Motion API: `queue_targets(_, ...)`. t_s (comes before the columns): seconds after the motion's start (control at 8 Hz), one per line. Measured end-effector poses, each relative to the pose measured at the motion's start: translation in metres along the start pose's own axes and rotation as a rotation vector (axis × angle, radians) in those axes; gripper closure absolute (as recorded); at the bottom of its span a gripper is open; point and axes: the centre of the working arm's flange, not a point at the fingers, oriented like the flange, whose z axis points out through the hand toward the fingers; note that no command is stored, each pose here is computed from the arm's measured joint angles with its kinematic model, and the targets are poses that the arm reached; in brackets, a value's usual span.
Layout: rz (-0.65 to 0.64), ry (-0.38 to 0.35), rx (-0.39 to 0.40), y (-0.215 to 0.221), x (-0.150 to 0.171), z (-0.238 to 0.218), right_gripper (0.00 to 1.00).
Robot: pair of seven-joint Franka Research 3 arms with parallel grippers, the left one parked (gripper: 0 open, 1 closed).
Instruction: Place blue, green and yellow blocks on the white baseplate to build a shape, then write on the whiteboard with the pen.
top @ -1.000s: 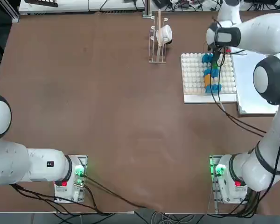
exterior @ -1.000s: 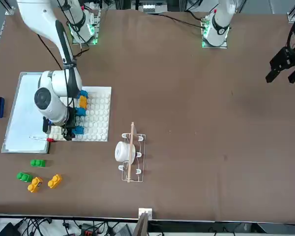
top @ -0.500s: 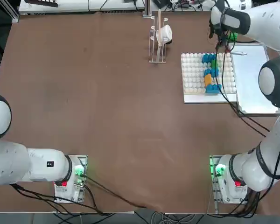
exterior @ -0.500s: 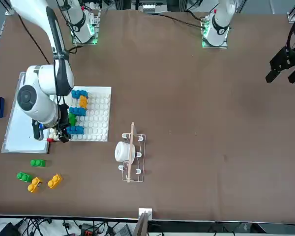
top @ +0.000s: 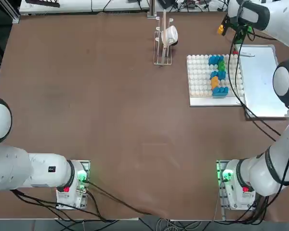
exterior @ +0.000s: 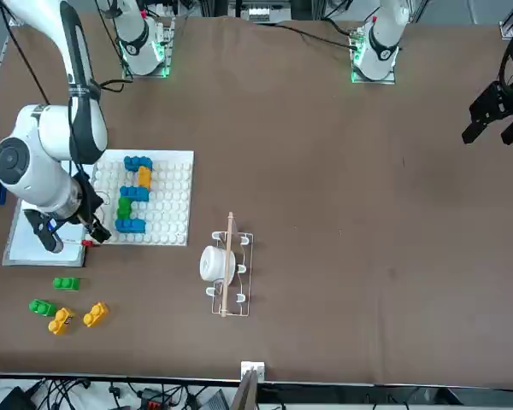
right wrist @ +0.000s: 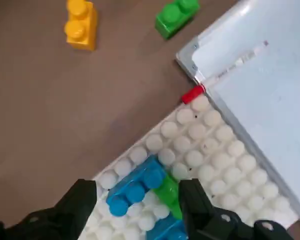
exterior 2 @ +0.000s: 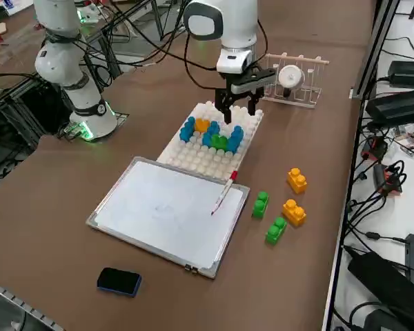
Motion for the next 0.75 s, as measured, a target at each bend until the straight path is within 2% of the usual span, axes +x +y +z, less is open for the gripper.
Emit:
queue_targets(0.25, -0.078, 0.002, 0.006, 0.009, 0.011, -0.001, 0.00)
queue_targets(0.75, 0.006, -0.018, 0.021, 0.030, 0.045, 0.019, 0.00)
